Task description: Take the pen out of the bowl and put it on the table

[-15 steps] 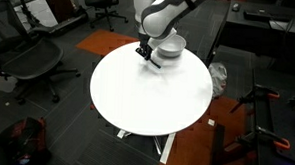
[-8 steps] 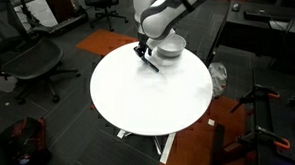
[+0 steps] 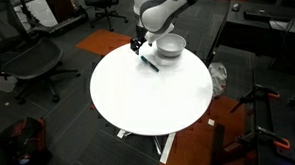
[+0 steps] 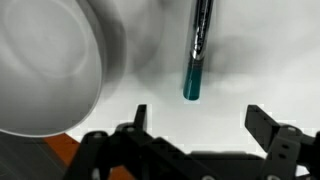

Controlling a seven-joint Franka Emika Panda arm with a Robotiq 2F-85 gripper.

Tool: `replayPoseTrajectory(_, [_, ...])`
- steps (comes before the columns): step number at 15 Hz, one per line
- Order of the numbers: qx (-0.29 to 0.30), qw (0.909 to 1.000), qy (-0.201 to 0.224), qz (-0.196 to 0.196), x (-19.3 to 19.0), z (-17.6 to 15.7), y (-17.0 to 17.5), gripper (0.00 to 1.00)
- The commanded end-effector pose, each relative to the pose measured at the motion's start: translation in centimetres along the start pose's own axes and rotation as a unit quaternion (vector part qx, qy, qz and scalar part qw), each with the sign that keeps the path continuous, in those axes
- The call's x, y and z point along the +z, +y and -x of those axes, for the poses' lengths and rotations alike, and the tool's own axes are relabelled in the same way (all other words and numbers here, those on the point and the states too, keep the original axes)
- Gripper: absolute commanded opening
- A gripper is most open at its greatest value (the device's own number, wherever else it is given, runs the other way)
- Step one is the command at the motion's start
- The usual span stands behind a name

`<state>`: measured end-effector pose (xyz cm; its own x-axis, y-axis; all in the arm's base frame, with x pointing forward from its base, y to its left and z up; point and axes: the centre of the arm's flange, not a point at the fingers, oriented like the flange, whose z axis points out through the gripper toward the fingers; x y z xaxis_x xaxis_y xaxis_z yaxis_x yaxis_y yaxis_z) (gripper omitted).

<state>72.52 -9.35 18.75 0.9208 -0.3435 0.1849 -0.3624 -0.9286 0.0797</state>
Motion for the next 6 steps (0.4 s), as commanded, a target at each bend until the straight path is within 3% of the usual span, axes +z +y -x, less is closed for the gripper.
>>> replayPoseTrajectory(1, [0.000,1.0000,0.002,-0.001,-0.19,-0.08,-0.01,1.00])
replayPoseTrajectory(6, [0.000,1.0000,0.003,-0.001,-0.39,-0.15,-0.02,1.00])
